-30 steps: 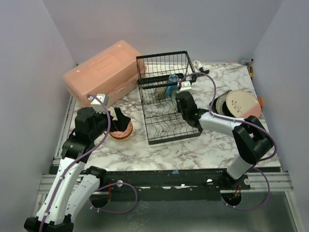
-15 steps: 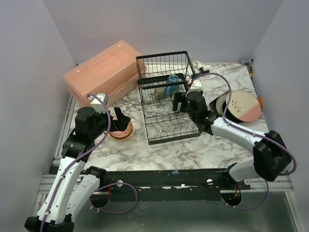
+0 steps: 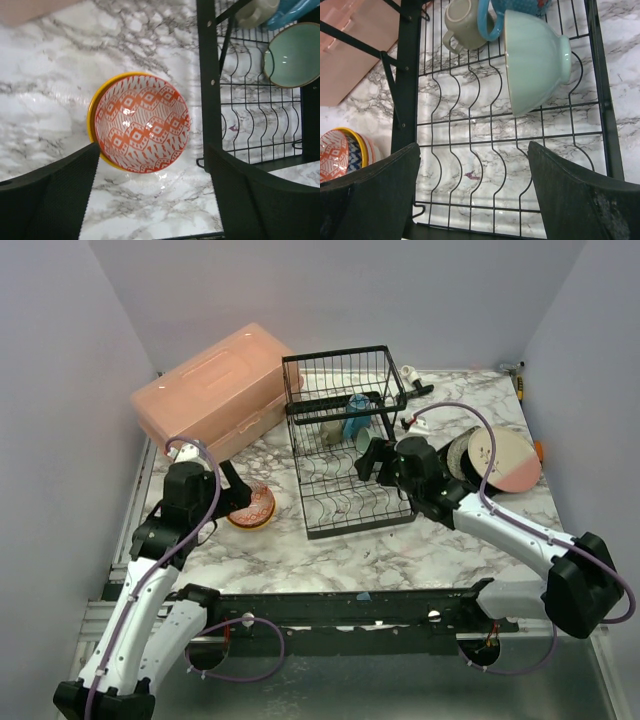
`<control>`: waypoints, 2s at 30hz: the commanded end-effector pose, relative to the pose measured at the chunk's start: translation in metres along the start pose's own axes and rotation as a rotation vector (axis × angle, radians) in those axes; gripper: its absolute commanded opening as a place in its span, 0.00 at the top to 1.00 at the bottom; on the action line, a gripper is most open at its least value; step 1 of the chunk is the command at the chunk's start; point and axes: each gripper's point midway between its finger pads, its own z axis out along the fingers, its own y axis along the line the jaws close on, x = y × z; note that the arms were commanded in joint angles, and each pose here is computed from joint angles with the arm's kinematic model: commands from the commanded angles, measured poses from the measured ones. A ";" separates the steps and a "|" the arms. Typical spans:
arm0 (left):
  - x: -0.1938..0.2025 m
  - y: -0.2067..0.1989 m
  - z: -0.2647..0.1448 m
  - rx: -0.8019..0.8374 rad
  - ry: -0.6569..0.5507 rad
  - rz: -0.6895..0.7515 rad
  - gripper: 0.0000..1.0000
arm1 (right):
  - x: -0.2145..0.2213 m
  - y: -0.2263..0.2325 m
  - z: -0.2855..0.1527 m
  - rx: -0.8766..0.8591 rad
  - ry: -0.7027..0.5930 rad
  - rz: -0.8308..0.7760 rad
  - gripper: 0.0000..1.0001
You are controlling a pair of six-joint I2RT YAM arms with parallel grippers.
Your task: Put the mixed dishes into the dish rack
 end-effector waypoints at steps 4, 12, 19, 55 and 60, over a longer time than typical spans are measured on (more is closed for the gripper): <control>0.032 0.024 0.009 -0.172 0.145 -0.168 0.27 | 0.008 0.002 -0.015 -0.024 0.044 0.035 0.09; 0.050 0.037 0.024 -0.261 0.209 -0.232 0.48 | -0.001 0.003 -0.027 -0.041 0.016 0.033 0.09; 0.053 0.049 0.022 -0.319 0.166 -0.277 0.48 | 0.000 0.000 -0.036 -0.041 0.008 0.045 0.09; 0.074 0.062 0.057 -0.375 0.213 -0.295 0.64 | -0.008 0.009 -0.045 -0.082 -0.007 0.080 0.09; 0.080 0.067 0.056 -0.399 0.224 -0.295 0.79 | -0.006 0.012 -0.044 -0.092 0.007 0.091 0.10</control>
